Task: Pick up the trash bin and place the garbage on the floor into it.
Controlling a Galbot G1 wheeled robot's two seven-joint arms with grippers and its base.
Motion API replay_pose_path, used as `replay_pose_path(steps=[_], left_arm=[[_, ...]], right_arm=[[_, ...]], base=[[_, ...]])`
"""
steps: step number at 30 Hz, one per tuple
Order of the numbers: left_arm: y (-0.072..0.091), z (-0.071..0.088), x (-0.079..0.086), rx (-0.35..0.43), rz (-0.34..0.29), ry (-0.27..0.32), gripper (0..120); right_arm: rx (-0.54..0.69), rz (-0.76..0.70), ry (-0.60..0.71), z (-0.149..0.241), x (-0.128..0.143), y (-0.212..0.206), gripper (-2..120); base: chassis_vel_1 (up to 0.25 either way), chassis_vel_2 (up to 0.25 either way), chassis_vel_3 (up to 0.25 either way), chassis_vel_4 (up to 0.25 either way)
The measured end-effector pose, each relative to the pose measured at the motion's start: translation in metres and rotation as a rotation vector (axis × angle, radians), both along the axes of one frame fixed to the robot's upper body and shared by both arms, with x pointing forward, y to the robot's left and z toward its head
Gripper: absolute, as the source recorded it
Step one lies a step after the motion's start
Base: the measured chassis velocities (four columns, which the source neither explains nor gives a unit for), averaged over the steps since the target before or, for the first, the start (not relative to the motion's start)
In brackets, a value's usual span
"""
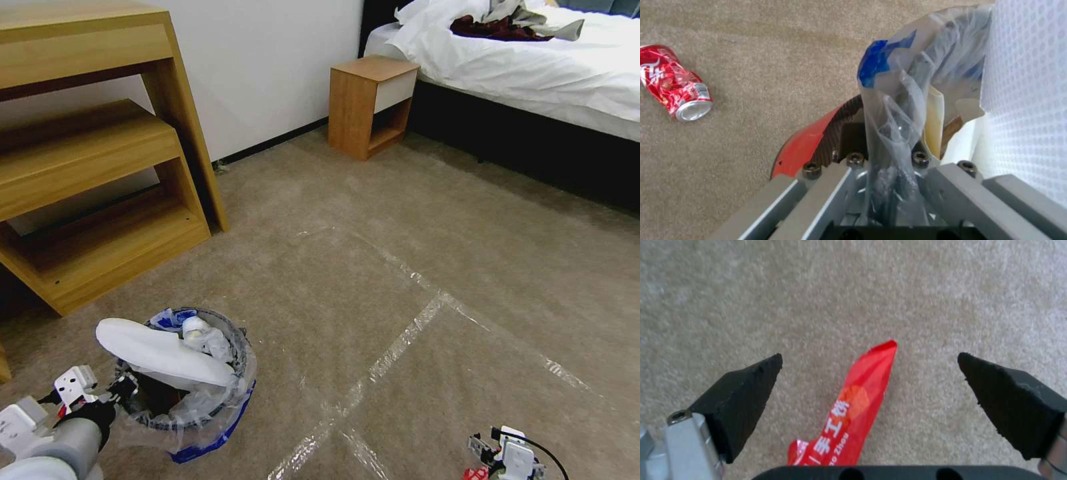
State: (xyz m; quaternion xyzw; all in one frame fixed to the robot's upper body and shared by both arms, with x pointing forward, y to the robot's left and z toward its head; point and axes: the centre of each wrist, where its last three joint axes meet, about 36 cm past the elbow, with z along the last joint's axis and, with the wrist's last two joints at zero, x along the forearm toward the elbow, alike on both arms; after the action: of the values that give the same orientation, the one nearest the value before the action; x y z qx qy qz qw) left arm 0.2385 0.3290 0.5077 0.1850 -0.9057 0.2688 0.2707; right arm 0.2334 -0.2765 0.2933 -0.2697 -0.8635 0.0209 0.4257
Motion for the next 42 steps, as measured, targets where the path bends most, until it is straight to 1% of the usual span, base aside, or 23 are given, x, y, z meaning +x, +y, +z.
replay_pose_path(steps=[11,16,20,25,27,28,29,33,34,37,40,42], left_arm=[[-0.002,-0.005,0.002,0.003,-0.006,0.013,0],[-0.002,-0.002,-0.001,0.008,-0.006,0.011,0],[-0.005,-0.005,-0.005,0.007,-0.001,0.021,0],[-0.007,-0.006,-0.005,0.008,-0.002,0.022,0],[-0.008,-0.006,-0.006,0.008,-0.002,0.021,0],[-0.008,-0.006,-0.006,0.009,-0.002,0.022,0],[-0.008,-0.006,-0.006,0.009,-0.002,0.022,0],[-0.011,-0.008,-0.007,0.009,-0.004,0.027,0],[-0.011,-0.008,-0.007,0.009,-0.004,0.027,0],[-0.012,-0.008,-0.008,0.01,-0.008,0.03,0],[-0.012,-0.008,-0.007,0.014,-0.01,0.029,0],[-0.011,-0.007,-0.007,0.017,-0.011,0.028,0]], right_arm=[[-0.006,-0.008,0.029,-0.008,0.0,0.001,100],[-0.005,-0.006,0.036,-0.007,0.0,0.0,100],[-0.016,-0.009,0.047,-0.007,-0.001,-0.001,100],[-0.007,-0.03,0.064,-0.005,0.0,0.0,100],[0.022,-0.058,0.077,-0.005,0.001,0.001,100],[0.058,-0.073,0.082,-0.007,0.002,0.0,100],[0.058,-0.073,0.082,-0.007,0.002,0.0,100],[0.137,-0.092,0.05,-0.02,0.005,-0.004,100],[0.137,-0.092,0.05,-0.02,0.005,-0.004,100],[0.19,-0.079,0.024,-0.026,0.002,-0.008,100],[0.22,-0.07,-0.002,-0.032,0.001,-0.014,100],[0.217,-0.076,-0.006,-0.037,0.002,-0.019,100]], base=[[0.0,0.0,0.0,0.0],[0.0,0.0,0.0,0.0],[0.0,0.0,0.0,0.0],[0.0,0.0,0.0,0.0],[0.0,0.0,0.0,0.0],[0.0,0.0,0.0,0.0],[0.0,0.0,0.0,0.0],[0.0,0.0,0.0,0.0],[0.0,0.0,0.0,0.0],[0.0,0.0,0.0,0.0],[0.0,0.0,0.0,0.0],[0.0,0.0,0.0,0.0]])
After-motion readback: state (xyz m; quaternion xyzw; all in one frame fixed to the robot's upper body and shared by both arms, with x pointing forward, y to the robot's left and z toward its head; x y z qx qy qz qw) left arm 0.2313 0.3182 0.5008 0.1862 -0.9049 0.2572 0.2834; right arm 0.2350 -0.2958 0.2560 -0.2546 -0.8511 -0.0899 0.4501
